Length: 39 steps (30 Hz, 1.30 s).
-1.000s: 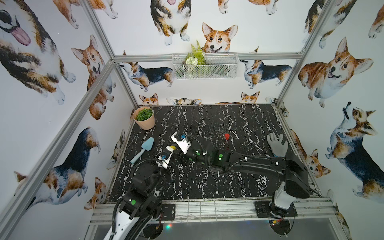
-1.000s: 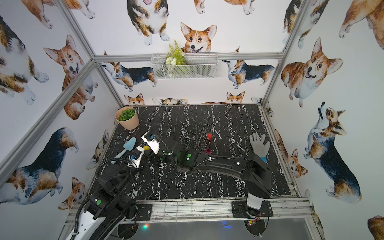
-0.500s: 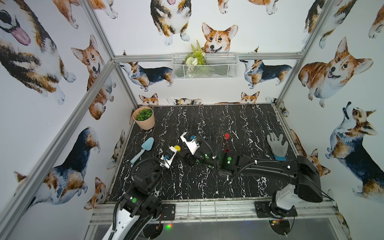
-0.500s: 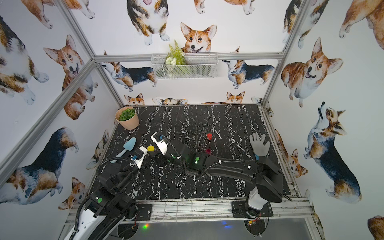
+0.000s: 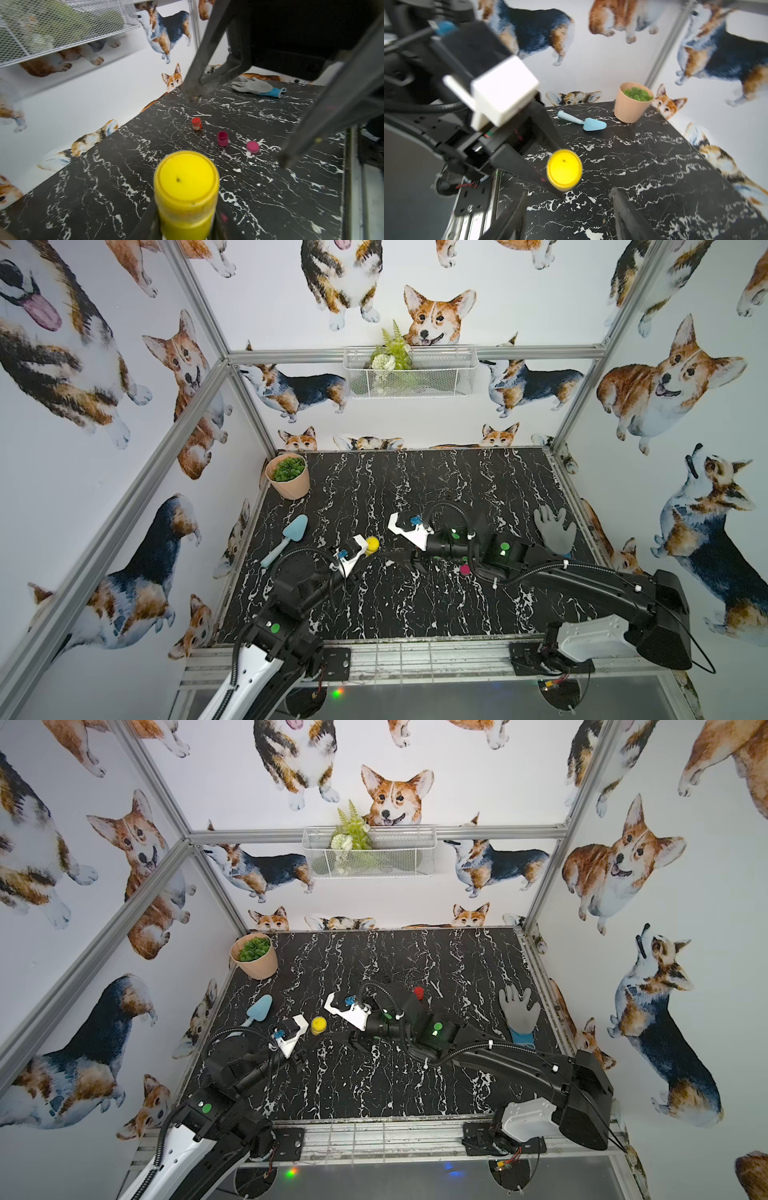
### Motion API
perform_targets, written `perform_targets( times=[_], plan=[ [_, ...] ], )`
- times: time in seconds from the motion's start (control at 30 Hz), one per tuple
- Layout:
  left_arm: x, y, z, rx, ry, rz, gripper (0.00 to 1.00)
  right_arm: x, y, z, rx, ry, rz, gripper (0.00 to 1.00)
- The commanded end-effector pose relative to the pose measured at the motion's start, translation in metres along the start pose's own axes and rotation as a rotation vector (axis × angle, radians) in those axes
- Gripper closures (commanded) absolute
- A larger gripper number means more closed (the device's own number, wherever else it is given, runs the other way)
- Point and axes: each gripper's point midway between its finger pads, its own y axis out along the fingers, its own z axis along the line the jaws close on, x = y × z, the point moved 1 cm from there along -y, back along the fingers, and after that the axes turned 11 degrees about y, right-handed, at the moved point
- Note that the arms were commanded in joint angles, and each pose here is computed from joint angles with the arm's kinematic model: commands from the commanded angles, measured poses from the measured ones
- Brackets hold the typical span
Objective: Close the paint jar lid
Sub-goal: Screw the lid onto the paint jar.
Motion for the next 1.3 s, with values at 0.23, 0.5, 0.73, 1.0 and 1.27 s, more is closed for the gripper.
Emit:
perform_targets(
  times=[0.23, 0.5, 0.73, 1.0, 1.27],
  plan=[
    [0.014, -0.002, -0.023, -0.154, 0.034, -0.063, 0.69, -0.024, -0.011, 0.016, 0.261, -0.198, 0.221, 0.44],
    [0.009, -0.001, -0.021, -0.140, 0.050, -0.024, 0.69, -0.018, -0.005, 0.015, 0.302, -0.209, 0.294, 0.46],
    [0.009, 0.000, -0.020, -0.133, 0.054, -0.024, 0.69, -0.026, 0.007, 0.019, 0.322, -0.238, 0.333, 0.47],
    [0.011, -0.001, -0.020, -0.132, 0.057, -0.032, 0.69, -0.023, 0.020, 0.012, 0.256, -0.249, 0.305, 0.48],
    [0.011, -0.001, -0.020, -0.127, 0.057, -0.033, 0.69, -0.018, 0.023, 0.011, 0.255, -0.247, 0.283, 0.53]
  ],
)
